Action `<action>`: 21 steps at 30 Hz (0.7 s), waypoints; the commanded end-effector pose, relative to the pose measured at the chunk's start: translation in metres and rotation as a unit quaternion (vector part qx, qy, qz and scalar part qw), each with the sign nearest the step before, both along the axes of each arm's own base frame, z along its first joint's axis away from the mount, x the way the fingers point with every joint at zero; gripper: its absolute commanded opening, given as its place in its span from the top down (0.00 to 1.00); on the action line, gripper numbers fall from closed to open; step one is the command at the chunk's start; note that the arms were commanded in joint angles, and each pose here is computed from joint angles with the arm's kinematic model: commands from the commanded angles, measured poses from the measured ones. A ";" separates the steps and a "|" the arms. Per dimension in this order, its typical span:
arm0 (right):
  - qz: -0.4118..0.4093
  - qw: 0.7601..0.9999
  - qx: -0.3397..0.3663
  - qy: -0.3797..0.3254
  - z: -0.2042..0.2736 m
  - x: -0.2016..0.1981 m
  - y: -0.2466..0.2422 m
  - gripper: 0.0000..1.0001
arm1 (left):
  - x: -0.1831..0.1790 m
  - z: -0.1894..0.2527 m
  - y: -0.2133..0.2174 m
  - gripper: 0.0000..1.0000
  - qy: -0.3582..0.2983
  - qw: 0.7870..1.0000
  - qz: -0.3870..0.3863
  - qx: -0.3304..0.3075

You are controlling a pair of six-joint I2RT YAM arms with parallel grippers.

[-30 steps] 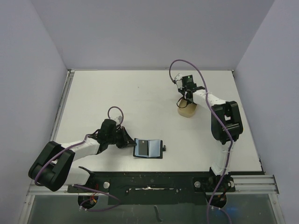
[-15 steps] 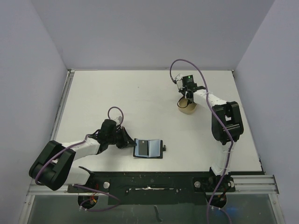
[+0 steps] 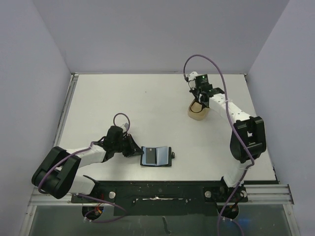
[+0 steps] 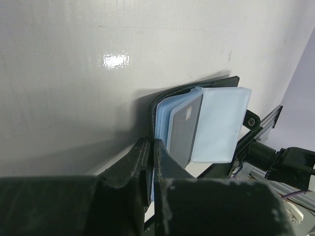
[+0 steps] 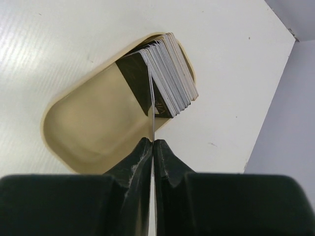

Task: Put the credit cards into the card holder
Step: Pick up the credit card from the storage box, then adjust the card holder at the center of the board.

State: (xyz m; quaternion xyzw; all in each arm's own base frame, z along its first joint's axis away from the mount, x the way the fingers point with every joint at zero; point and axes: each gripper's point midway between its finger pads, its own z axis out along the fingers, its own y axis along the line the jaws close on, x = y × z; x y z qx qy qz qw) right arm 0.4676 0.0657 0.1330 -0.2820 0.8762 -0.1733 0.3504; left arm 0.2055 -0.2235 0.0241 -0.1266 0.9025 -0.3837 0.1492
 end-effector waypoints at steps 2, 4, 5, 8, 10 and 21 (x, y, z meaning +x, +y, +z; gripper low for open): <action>-0.033 0.996 0.072 -0.032 0.047 -0.025 0.023 1.00 | 0.018 0.018 -0.005 0.95 -0.031 0.999 0.011 -0.003; -0.043 0.993 0.106 -0.037 0.057 -0.037 0.035 1.00 | 0.021 0.023 -0.005 0.92 -0.036 0.999 0.013 -0.001; -0.050 0.989 0.130 -0.046 0.066 -0.044 0.042 1.00 | 0.023 0.025 -0.005 0.91 -0.039 0.999 0.012 0.001; -0.052 0.977 0.200 -0.052 0.072 -0.063 0.068 1.00 | 0.027 0.030 -0.004 0.82 -0.042 0.999 0.014 0.011; -0.053 0.972 0.224 -0.053 0.072 -0.079 0.082 1.00 | 0.028 0.033 -0.003 0.77 -0.046 0.999 0.017 0.014; 0.011 0.909 0.414 0.031 0.050 -0.186 0.198 1.00 | 0.037 0.063 0.002 0.54 -0.079 0.996 0.036 0.020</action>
